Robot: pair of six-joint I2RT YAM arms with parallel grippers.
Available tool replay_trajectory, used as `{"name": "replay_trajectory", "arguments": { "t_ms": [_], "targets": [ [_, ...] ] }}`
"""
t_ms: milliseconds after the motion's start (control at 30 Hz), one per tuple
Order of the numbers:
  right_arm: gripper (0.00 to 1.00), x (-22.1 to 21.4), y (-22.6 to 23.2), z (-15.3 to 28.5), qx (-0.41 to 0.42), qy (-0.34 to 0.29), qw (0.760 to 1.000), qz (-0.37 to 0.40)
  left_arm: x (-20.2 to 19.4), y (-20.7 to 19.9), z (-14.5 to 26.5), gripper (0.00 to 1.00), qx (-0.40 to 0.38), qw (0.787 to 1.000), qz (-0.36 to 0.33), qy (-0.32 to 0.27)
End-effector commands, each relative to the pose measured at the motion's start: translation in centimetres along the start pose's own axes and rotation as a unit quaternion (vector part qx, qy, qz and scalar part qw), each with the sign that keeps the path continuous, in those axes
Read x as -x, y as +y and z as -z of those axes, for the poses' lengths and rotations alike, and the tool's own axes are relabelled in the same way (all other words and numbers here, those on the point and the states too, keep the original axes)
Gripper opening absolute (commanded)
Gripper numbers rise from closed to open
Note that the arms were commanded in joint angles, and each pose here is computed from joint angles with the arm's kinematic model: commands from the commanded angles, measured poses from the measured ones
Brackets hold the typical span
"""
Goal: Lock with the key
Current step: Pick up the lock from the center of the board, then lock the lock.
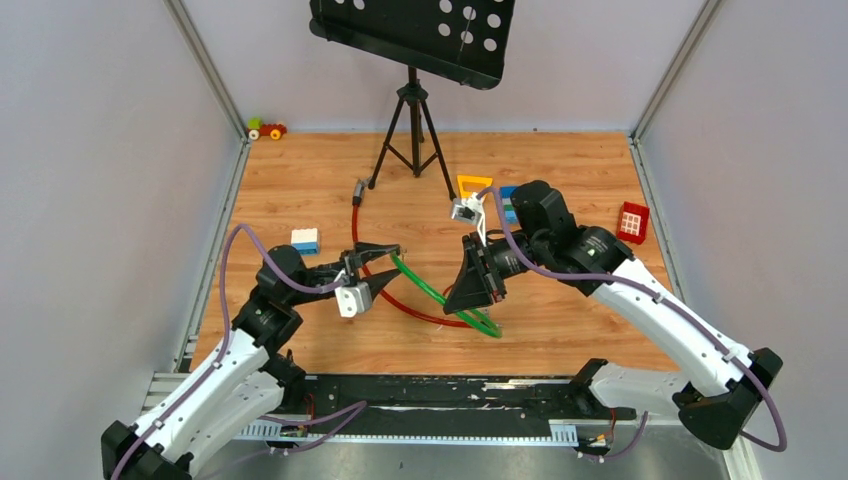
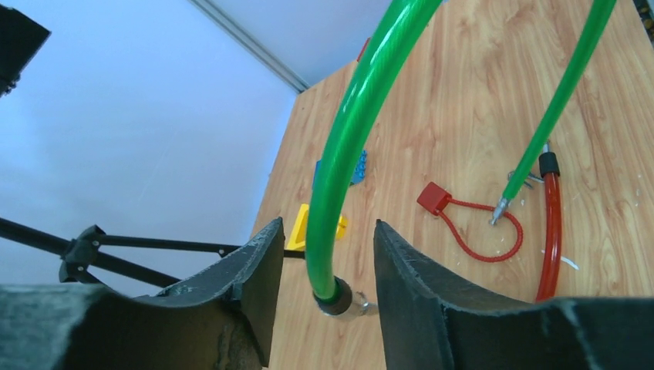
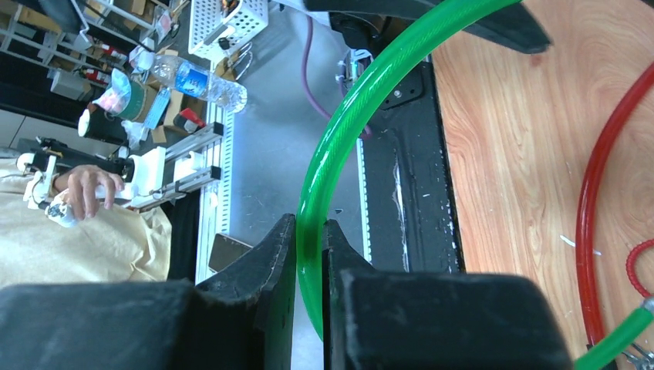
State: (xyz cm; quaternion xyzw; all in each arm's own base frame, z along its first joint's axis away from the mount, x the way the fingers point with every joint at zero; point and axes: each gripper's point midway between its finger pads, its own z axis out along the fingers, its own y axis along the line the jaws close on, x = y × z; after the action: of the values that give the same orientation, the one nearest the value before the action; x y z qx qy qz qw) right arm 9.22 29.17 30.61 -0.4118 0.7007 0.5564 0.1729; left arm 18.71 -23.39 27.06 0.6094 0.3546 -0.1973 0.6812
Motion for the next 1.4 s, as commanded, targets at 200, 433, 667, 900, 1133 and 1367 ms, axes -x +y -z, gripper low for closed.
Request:
{"name": "replay_trajectory", "arguments": {
  "t_ms": [200,433,667,900,1133,1367],
  "targets": [
    [0.00,3.0,4.6,1.8,0.057,-0.056,0.991,0.109,0.8,0.6,-1.1,0.14,-0.009,0.999,0.022,-0.021],
    [0.04,4.2,2.8,2.3,-0.018,-0.089,0.986,0.141,1.6,3.1,-0.2,0.00,0.072,0.993,0.098,-0.010],
    [0.54,7.9,-0.5,5.2,-0.173,-0.206,0.942,0.199,2.3,6.9,1.4,0.00,0.190,0.950,0.249,0.006],
    [0.71,9.3,-1.2,7.0,-0.219,-0.272,0.883,0.312,4.2,6.6,0.5,0.00,0.134,0.954,0.267,0.003],
    [0.67,11.4,-1.4,8.7,-0.272,-0.282,0.812,0.433,4.8,4.7,0.6,0.00,0.061,0.972,0.223,0.028],
    [0.16,10.5,0.1,6.1,-0.186,-0.221,0.849,0.443,5.5,4.1,0.4,0.00,0.022,0.975,0.218,0.024]
  ]
}}
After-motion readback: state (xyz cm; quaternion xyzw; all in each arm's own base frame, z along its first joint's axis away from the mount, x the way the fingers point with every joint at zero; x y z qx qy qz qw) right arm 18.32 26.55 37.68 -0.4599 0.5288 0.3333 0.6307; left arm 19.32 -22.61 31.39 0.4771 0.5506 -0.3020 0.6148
